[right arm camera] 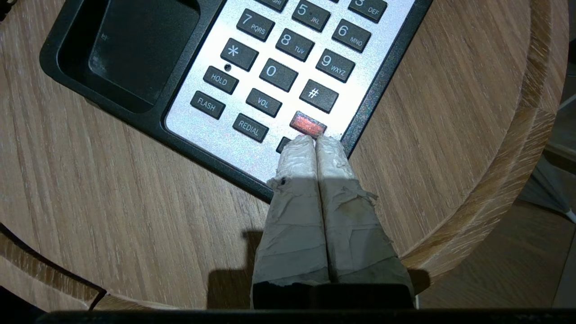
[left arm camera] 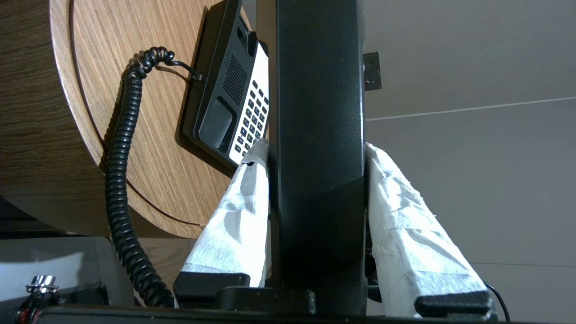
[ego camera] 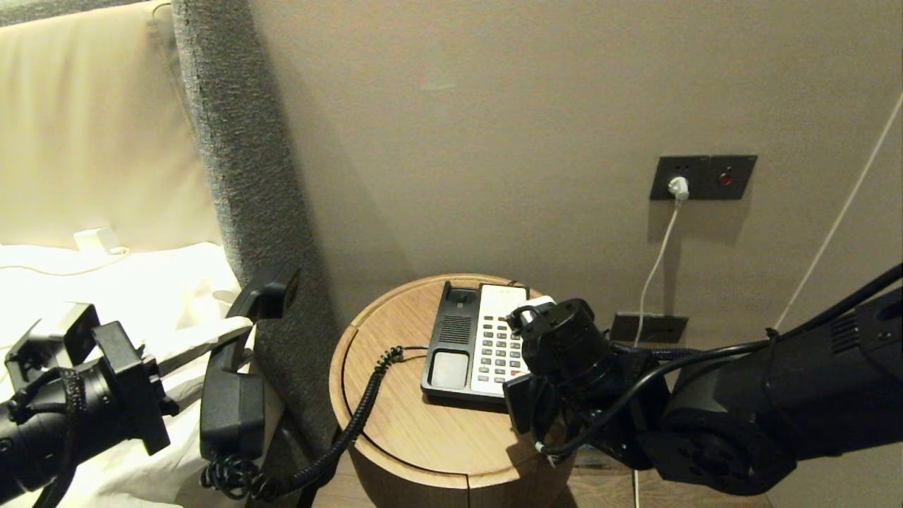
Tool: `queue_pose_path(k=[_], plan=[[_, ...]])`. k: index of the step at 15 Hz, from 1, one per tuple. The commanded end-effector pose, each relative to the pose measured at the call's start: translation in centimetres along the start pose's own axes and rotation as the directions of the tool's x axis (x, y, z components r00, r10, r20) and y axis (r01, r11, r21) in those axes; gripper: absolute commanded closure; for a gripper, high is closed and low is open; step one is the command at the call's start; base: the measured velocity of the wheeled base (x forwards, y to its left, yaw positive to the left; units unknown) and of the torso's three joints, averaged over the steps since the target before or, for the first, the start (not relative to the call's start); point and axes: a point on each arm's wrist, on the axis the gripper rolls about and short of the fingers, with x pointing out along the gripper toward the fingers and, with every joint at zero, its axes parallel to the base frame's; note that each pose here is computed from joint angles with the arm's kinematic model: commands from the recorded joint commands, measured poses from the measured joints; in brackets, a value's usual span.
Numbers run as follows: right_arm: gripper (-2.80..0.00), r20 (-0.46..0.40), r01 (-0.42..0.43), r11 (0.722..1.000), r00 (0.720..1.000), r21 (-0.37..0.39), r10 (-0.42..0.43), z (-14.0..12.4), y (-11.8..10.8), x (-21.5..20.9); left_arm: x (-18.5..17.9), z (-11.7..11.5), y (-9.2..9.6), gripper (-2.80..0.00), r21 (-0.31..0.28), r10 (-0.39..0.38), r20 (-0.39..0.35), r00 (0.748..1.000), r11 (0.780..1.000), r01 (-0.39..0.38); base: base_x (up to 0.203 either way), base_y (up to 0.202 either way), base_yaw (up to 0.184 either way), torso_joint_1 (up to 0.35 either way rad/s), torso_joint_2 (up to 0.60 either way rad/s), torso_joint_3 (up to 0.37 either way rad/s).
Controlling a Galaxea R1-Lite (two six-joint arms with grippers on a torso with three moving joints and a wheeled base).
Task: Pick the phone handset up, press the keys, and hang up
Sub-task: Dial the number
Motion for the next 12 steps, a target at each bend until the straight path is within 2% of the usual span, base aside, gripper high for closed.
queue_pose_path(k=[1,8,12], plan=[[0.00,-0.012,0.005,1.000,1.000,-0.004,-0.005,-0.3,0.0,0.3,0.2,0.1,0.1,0.00,-0.008,0.002,-0.004,1.000,1.000,-0.002,0.000,0.000,0.000,0.000,0.00,0.000],[0.00,0.085,-0.024,0.999,0.996,0.043,0.020,2.4,0.1,-1.3,-0.1,0.0,-0.1,0.00,0.004,-0.017,0.003,1.000,1.000,0.017,0.000,0.000,0.000,0.000,0.00,0.000],[0.00,0.147,-0.035,0.997,0.989,0.074,0.024,3.8,-0.7,-3.4,-0.3,-0.2,-0.3,0.00,0.040,-0.031,0.007,1.000,0.999,0.030,0.000,0.000,0.000,0.000,0.00,0.000]])
